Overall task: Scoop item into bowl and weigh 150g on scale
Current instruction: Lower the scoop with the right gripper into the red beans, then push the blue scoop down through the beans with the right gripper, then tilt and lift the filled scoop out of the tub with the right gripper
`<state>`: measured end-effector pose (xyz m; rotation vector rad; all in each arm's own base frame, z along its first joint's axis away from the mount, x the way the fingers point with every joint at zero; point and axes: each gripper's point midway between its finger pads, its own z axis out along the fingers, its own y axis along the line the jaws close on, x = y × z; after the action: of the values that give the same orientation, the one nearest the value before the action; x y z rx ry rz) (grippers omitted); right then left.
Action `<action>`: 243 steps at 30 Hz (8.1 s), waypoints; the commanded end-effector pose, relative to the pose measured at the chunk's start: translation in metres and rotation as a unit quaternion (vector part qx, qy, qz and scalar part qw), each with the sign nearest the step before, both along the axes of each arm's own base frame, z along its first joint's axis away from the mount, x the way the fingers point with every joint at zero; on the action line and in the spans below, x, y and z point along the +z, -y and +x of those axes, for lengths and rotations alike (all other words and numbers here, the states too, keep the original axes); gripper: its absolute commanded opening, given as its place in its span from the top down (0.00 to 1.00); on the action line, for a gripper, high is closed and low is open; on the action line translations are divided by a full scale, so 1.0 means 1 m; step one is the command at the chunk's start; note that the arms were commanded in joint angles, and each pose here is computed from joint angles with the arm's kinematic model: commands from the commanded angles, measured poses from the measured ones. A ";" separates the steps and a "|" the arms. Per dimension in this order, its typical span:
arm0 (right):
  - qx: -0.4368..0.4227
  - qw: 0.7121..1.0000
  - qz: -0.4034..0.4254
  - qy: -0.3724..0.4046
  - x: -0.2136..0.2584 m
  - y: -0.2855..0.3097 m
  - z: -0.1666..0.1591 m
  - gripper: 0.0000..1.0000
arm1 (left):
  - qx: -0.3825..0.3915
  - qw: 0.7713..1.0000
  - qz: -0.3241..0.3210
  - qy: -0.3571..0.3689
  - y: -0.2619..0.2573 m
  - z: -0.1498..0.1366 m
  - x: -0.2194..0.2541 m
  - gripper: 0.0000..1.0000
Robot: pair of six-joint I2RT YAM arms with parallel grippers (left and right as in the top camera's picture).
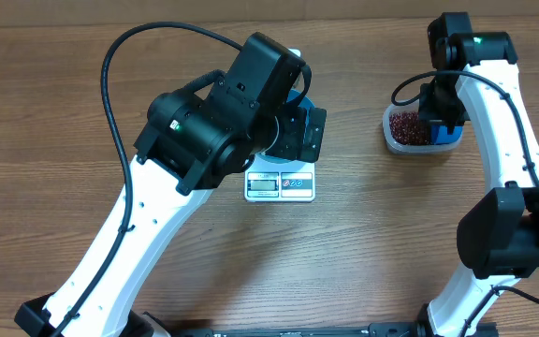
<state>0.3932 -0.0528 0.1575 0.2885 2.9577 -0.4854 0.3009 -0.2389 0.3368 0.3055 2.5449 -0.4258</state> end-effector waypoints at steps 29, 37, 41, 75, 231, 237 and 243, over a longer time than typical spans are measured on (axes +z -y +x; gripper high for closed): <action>0.026 0.996 -0.080 0.026 0.018 -0.016 0.011 0.96 | -0.001 1.000 0.007 0.010 -0.002 0.004 0.002 0.00; 0.024 0.997 -0.077 0.014 0.011 -0.016 0.008 0.96 | -0.001 1.000 0.007 0.010 -0.002 0.004 0.002 0.00; 0.026 0.997 -0.074 0.001 0.001 -0.018 0.009 0.96 | 0.000 1.000 0.008 0.011 -0.002 0.005 0.002 0.00; 0.040 0.997 -0.044 -0.041 -0.022 -0.030 0.004 0.96 | 0.003 1.000 0.011 0.014 -0.004 0.006 0.002 0.01; -0.082 0.868 0.486 -0.060 -0.028 -0.016 -0.057 0.96 | 0.003 1.000 0.019 0.004 -0.007 0.002 -0.001 0.01; -0.053 0.841 0.538 -0.027 -0.014 -0.025 -0.051 0.96 | 0.003 1.000 0.019 0.003 -0.007 0.002 -0.001 0.01; -0.019 0.819 0.573 -0.005 -0.002 -0.030 -0.051 0.96 | 0.003 1.000 0.019 0.004 -0.007 0.002 -0.001 0.01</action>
<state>0.3388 -0.0281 0.1423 0.5184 2.9271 1.2655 0.2981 -0.2331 0.3327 0.3022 2.5675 -0.3905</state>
